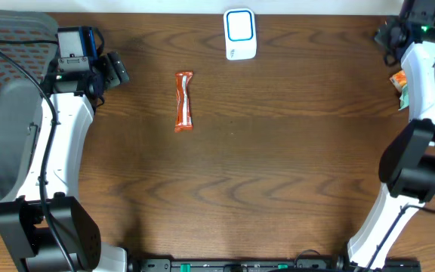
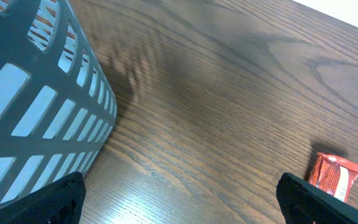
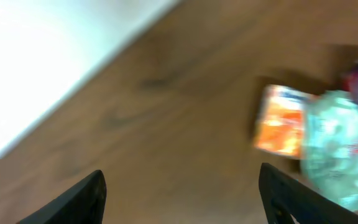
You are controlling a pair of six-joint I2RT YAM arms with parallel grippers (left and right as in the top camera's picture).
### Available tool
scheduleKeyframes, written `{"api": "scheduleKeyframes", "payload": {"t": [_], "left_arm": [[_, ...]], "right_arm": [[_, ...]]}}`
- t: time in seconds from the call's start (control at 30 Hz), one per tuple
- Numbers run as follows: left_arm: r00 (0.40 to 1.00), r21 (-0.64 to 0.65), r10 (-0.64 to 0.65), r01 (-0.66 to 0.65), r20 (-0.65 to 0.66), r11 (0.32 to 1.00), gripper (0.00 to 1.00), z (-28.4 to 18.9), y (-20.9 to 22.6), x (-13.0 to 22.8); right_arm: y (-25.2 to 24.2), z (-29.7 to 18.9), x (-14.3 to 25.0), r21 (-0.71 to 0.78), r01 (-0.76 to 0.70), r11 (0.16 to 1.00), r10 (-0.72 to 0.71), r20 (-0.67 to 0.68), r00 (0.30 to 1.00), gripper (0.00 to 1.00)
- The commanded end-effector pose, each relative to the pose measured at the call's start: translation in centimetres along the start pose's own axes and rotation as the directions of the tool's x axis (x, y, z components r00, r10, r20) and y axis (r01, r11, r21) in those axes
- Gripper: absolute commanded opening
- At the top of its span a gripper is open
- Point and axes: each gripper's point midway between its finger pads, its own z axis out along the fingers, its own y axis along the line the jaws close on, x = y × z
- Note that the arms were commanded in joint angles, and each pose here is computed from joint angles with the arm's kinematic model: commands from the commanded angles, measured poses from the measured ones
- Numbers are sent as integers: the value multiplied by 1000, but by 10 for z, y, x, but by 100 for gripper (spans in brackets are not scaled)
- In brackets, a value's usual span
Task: Scan the item barcode
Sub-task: 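Move the right gripper left over the orange TOP bar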
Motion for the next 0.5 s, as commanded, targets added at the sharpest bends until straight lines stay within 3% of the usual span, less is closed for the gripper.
{"api": "scheduleKeyframes", "payload": {"t": [0.0,0.17,0.27,0.37,0.47], "left_arm": [[1000,-12,-12,12,1,1000,98,1,3,-1],[1000,-12,-12,12,1,1000,98,1,3,-1],[1000,-12,-12,12,1,1000,98,1,3,-1],[1000,-12,-12,12,1,1000,98,1,3,-1],[1000,-12,-12,12,1,1000,98,1,3,-1]], "right_arm": [[53,-36,5,-237,14,971,-26,-46,999,75],[106,-58,34,-442,27,896,-95,-132,987,79],[128,-68,54,-503,36,864,-141,-173,975,86],[148,-79,75,-550,45,834,-188,-206,960,99],[165,-90,99,-571,62,819,-236,-237,942,99]]}}
